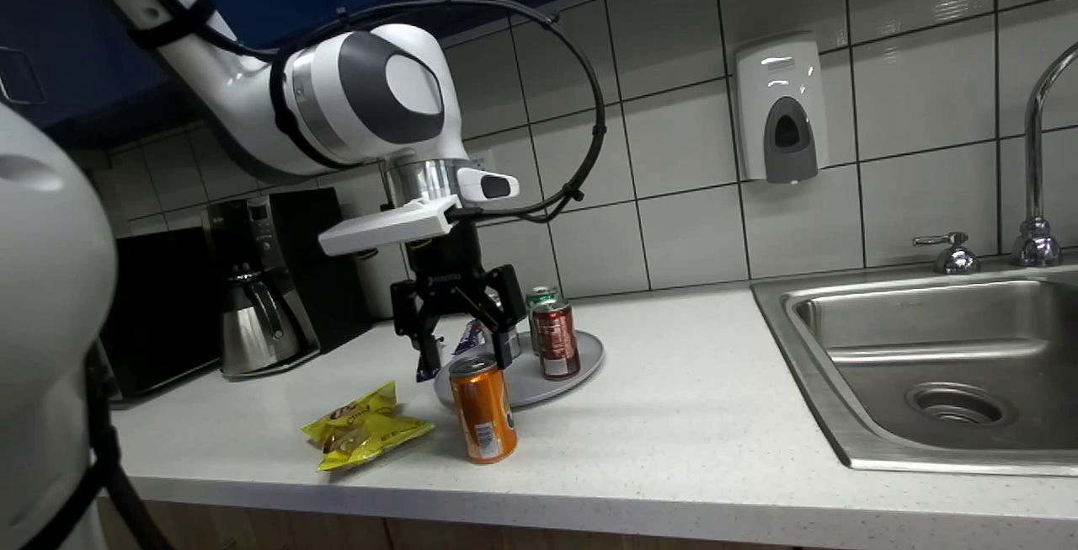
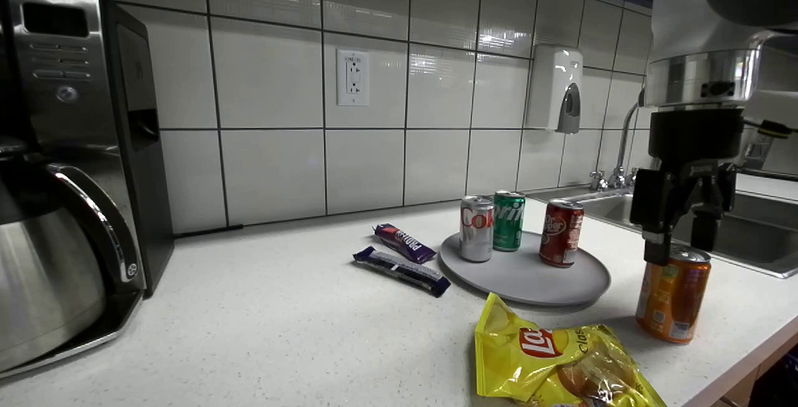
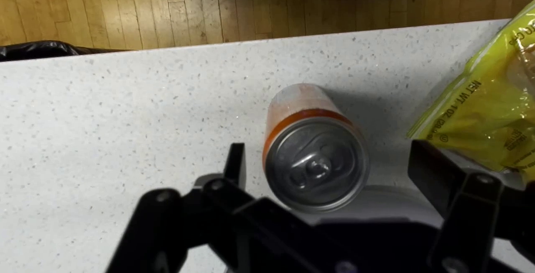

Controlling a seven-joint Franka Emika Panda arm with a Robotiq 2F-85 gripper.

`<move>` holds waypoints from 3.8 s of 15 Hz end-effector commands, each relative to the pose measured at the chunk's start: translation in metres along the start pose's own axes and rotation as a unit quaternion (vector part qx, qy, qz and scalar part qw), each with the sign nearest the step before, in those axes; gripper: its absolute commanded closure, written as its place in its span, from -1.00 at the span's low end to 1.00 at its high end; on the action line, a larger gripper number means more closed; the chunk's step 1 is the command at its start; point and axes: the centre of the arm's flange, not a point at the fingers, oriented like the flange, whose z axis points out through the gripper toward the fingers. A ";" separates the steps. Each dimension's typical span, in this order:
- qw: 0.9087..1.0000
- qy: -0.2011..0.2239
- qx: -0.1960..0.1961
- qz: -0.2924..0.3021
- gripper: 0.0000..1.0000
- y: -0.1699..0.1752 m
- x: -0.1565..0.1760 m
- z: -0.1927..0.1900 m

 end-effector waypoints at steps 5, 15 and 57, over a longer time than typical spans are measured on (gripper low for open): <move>1.000 -0.008 -0.011 -0.003 -0.79 0.010 -0.002 0.011; 1.000 -0.005 -0.008 -0.007 0.23 0.007 -0.003 0.008; 0.996 0.061 0.035 -0.056 0.23 -0.036 0.116 -0.029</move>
